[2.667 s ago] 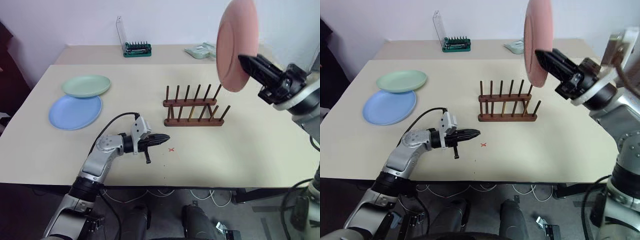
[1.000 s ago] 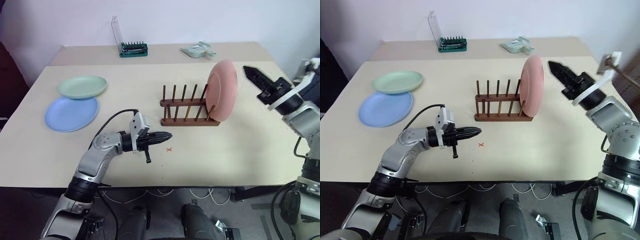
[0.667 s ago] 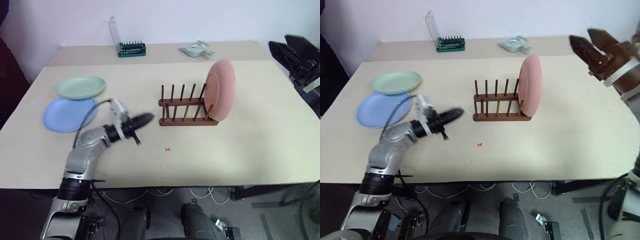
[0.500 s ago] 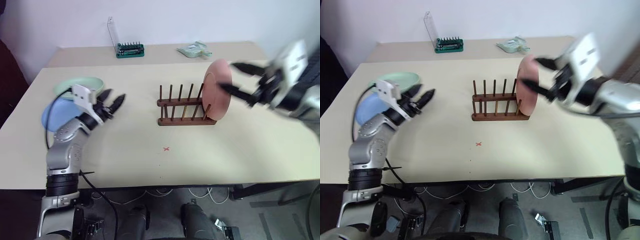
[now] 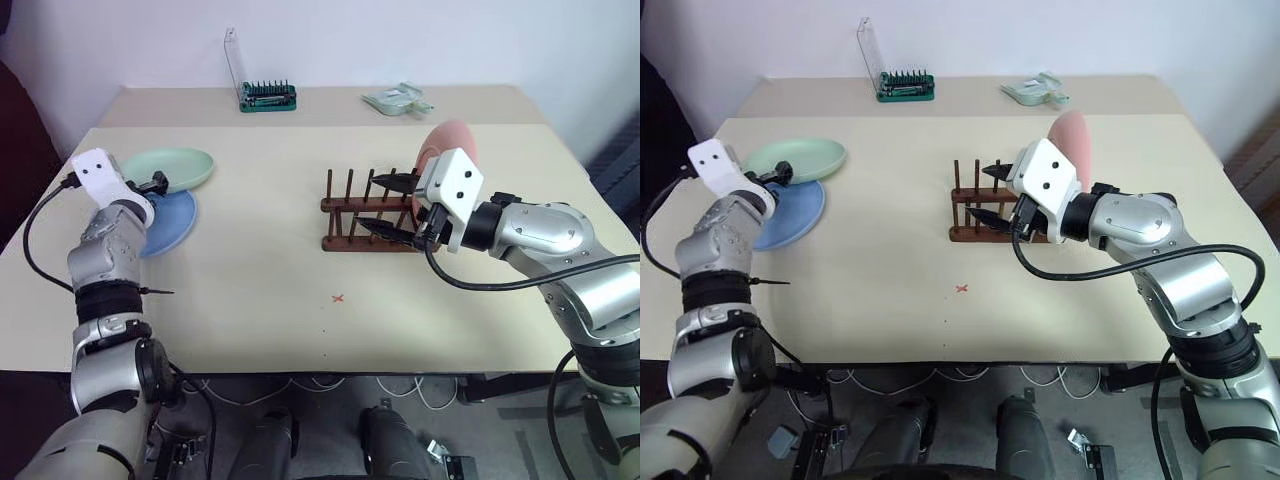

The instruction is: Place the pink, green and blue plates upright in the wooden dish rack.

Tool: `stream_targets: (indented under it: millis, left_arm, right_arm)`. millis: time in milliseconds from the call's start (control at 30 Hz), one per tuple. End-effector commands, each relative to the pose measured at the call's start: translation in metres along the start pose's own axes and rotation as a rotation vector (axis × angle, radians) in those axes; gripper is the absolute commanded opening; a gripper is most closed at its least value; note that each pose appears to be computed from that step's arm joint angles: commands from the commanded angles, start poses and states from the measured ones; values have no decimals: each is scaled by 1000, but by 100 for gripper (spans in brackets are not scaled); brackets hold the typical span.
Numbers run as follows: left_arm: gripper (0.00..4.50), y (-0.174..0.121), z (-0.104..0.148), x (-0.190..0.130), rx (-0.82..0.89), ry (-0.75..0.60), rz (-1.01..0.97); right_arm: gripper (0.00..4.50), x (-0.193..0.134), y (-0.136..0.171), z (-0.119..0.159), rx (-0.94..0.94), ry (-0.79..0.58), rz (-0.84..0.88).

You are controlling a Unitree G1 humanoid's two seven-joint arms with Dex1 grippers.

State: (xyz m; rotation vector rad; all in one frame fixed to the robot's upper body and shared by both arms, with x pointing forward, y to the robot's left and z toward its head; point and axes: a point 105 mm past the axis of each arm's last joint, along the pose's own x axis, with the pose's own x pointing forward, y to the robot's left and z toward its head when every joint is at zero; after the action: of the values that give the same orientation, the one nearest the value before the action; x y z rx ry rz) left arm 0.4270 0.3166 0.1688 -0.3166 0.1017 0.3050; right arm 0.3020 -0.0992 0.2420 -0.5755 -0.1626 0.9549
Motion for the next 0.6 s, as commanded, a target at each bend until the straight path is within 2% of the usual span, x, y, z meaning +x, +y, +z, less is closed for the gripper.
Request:
stream_targets:
  millis: [33, 267, 300, 367, 600]
  left_arm:
    - [439, 7, 22, 3, -107, -38, 27]
    - [439, 22, 22, 9, -226, -40, 100]
    - [416, 24, 22, 10, -257, -40, 115]
    - [351, 28, 18, 11, -339, -17, 135]
    - [3, 31, 11, 12, -378, 9, 111]
  right_arm:
    - [301, -6, -1, 8, -30, -23, -30]
    - [301, -13, 2, -3, -11, 13, -76]
    - [301, -13, 2, -3, -9, 14, -82]
    - [301, -14, 1, -3, -9, 13, -92]
    - [301, -16, 2, -2, -5, 10, -105]
